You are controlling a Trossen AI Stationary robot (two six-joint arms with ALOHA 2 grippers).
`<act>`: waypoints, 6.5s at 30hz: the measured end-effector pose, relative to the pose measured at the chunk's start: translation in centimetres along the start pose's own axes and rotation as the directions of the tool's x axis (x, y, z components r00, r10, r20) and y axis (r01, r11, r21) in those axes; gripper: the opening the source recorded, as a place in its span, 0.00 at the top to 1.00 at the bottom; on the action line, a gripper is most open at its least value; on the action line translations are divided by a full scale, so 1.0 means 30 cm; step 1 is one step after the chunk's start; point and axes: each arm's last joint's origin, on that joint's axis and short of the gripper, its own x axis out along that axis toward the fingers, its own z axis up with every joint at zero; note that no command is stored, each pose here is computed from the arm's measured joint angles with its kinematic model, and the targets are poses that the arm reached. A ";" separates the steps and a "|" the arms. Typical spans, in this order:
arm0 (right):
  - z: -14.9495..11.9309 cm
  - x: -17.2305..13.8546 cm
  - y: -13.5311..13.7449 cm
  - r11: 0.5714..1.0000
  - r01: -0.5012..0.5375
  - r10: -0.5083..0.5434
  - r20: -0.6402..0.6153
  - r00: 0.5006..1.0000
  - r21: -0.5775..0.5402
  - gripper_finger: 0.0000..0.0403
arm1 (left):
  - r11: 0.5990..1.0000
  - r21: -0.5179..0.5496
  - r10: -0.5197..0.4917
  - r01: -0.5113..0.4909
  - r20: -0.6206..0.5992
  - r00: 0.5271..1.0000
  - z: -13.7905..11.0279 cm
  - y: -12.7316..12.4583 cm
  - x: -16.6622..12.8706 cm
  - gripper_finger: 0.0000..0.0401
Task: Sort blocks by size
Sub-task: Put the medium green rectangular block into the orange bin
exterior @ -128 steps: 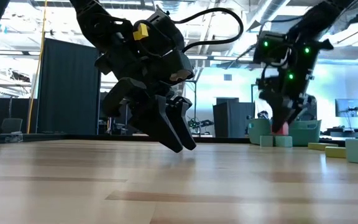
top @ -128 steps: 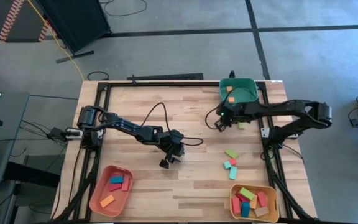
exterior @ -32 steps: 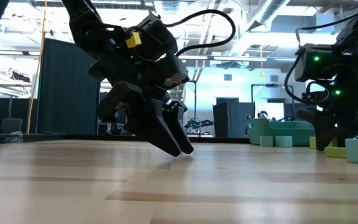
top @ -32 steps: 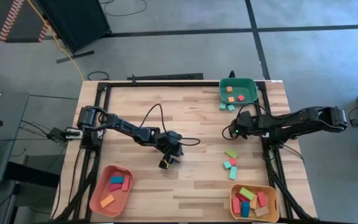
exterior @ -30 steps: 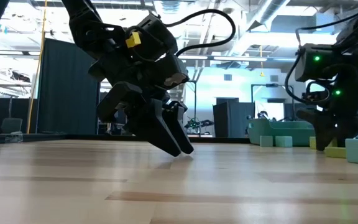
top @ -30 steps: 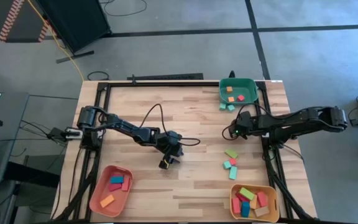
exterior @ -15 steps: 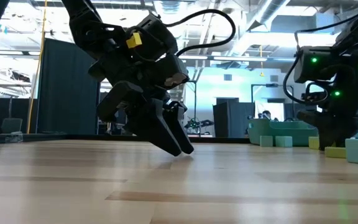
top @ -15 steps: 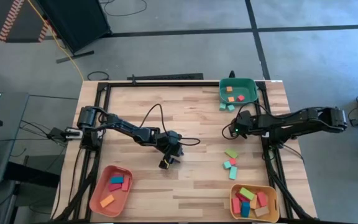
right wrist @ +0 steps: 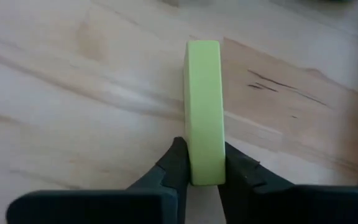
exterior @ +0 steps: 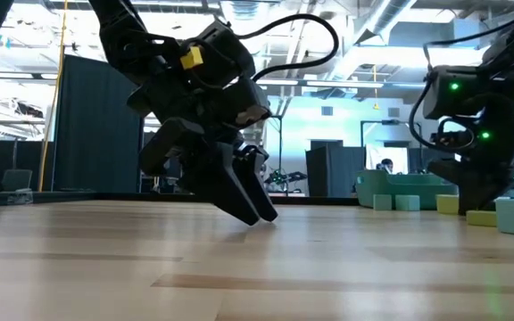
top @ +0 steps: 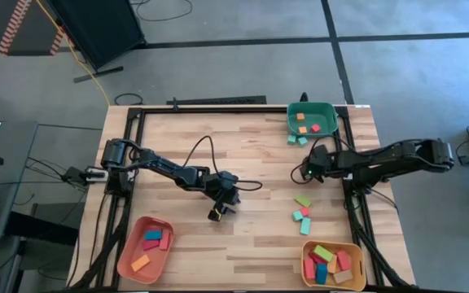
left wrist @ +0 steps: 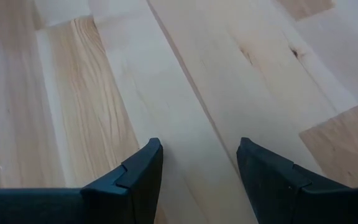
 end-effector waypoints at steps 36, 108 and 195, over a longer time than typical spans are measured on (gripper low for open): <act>0.045 -0.111 0.498 0.661 -0.635 0.699 0.021 0.715 -0.400 0.78 | 0.991 0.007 0.137 -0.137 -0.147 0.980 0.053 0.035 -0.242 0.51; -0.115 -0.481 0.612 0.555 -0.541 0.704 0.009 0.711 -0.633 0.42 | 0.993 -0.012 0.114 -0.114 0.015 0.993 -0.010 0.075 -0.003 0.53; -0.123 -0.462 0.533 0.622 -0.443 0.550 -0.042 0.834 -0.646 0.42 | 0.988 -0.140 0.011 -0.057 -0.311 0.950 0.001 -0.540 -0.718 0.54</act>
